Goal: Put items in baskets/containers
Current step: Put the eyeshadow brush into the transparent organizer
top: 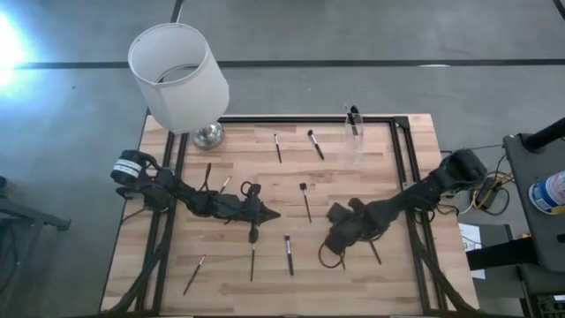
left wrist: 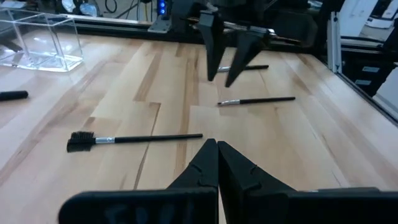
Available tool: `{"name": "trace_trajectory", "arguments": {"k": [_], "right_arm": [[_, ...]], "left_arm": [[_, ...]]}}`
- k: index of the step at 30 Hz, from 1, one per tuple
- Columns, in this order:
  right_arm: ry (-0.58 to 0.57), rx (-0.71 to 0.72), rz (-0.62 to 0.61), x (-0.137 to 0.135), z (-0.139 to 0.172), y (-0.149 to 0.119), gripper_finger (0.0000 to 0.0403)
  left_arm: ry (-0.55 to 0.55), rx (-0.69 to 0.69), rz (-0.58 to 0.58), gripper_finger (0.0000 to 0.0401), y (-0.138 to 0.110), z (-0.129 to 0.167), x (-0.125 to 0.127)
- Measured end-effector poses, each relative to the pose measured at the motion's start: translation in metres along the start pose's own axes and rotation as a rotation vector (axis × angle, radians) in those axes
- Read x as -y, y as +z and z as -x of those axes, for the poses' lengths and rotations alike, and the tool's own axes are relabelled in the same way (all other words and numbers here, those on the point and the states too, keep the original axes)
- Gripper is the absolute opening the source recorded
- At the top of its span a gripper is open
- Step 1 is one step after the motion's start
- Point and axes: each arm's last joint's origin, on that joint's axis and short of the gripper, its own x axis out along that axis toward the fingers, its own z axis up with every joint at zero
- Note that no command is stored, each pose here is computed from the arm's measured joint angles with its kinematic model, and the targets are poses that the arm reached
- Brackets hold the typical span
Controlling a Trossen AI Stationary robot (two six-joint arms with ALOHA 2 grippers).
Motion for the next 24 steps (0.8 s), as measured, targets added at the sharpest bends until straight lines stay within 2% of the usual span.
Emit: {"name": "trace_trajectory", "arguments": {"k": [6,13,18,24], "right_arm": [[-0.041,-0.092,0.008,-0.012,-0.01,0.002,0.015],[-0.075,-0.155,0.014,-0.015,-0.026,-0.003,0.0139],[-0.083,-0.157,0.03,-0.016,-0.031,-0.004,0.0119],[-0.075,-0.159,0.075,-0.016,-0.031,-0.003,0.0068]], "left_arm": [[0.001,-0.007,-0.001,0.0,-0.001,0.0,0.0],[0.0,-0.007,-0.001,0.0,-0.001,0.0,0.0],[0.001,-0.007,-0.001,0.0,-0.001,0.0,0.0],[0.001,-0.007,0.018,0.0,-0.001,0.0,0.0]]}}
